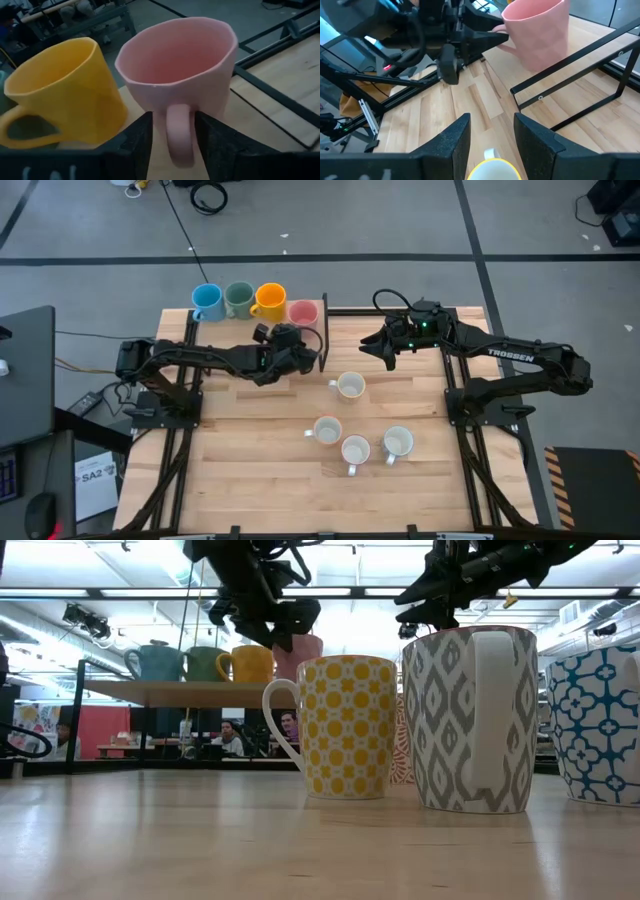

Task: Place coffee mugs
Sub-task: Put the pink mug on the shelf

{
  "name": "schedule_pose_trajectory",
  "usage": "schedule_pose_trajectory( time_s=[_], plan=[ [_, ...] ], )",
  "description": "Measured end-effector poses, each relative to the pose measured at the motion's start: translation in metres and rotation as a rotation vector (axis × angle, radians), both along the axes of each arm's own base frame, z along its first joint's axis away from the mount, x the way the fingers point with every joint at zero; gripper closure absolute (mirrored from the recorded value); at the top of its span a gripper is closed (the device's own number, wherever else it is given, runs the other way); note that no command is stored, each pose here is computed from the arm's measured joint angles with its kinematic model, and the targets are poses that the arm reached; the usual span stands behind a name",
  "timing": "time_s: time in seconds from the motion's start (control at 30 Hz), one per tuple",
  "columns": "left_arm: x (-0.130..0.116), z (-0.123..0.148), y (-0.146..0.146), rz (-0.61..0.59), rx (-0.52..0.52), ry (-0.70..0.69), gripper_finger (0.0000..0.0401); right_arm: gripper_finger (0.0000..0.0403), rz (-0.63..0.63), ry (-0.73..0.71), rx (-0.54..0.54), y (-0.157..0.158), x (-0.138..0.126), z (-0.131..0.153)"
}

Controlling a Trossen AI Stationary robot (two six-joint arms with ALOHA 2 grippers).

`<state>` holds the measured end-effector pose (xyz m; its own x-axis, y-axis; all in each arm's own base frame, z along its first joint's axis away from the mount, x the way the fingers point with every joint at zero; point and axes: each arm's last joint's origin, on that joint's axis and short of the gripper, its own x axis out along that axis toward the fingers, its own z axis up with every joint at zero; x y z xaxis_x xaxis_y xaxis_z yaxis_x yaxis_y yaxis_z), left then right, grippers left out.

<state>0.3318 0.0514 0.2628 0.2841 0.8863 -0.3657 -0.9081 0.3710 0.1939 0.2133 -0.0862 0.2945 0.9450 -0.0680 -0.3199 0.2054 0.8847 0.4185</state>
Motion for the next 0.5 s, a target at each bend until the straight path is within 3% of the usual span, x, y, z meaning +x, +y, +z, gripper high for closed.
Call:
schedule_pose_trajectory(
  time_s=[0.13, 0.5],
  plan=[
    [-0.001, 0.0, 0.009, 0.005, 0.018, 0.054, 0.0235, 0.0247, 0.0, 0.0, 0.0, 0.0, 0.0, 0.0],
    [-0.004, 0.0, 0.031, 0.039, -0.017, 0.027, 0.0234, 0.0247, 0.0, 0.0, 0.0, 0.0, 0.0, 0.0]
  ],
)
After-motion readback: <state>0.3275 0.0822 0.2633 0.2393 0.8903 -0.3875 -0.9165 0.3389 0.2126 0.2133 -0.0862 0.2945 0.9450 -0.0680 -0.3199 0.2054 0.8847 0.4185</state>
